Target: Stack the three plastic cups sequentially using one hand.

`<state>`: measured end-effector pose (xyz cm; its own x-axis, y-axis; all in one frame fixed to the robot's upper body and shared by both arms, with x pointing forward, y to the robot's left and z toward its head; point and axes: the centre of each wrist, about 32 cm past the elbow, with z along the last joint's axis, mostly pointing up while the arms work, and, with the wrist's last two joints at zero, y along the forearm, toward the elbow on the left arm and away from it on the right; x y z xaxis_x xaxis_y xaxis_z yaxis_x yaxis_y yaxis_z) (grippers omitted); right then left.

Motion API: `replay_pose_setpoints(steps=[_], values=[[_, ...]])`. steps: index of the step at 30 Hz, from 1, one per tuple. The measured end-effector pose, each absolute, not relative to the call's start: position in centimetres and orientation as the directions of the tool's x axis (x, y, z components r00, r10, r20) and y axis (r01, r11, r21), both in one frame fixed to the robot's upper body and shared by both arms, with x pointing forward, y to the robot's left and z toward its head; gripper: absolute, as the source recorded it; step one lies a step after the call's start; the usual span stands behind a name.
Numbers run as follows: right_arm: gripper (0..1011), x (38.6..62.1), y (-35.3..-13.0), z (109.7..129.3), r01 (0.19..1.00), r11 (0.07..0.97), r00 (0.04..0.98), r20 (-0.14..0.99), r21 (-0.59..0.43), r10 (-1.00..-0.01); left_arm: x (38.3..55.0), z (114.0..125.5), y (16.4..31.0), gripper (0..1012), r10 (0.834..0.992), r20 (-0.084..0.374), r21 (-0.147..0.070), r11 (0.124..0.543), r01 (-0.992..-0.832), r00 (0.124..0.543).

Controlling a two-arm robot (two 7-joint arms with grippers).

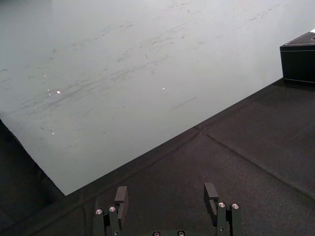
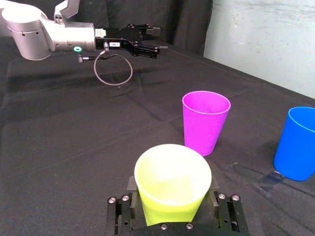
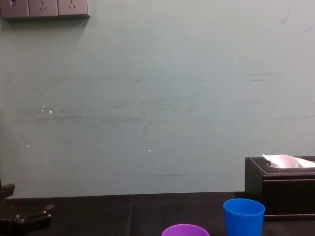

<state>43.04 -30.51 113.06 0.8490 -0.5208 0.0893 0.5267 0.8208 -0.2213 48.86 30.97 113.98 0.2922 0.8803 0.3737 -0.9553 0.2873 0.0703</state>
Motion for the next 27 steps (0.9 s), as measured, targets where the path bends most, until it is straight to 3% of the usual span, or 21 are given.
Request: replay_pose_setpoints(steps=[8,27], values=[[746,43.03,-30.54,113.07,0.526,0.821,0.850,0.088,-0.221,-0.520,48.86,113.98,30.97,1010,0.880,0.374,0.070,0.287,-0.955,0.292],[739,43.01,-30.56,113.08,0.525,0.823,0.850,0.087,-0.219,-0.519,48.86,113.98,30.97,1010,0.880,0.374,0.070,0.287,-0.955,0.292]])
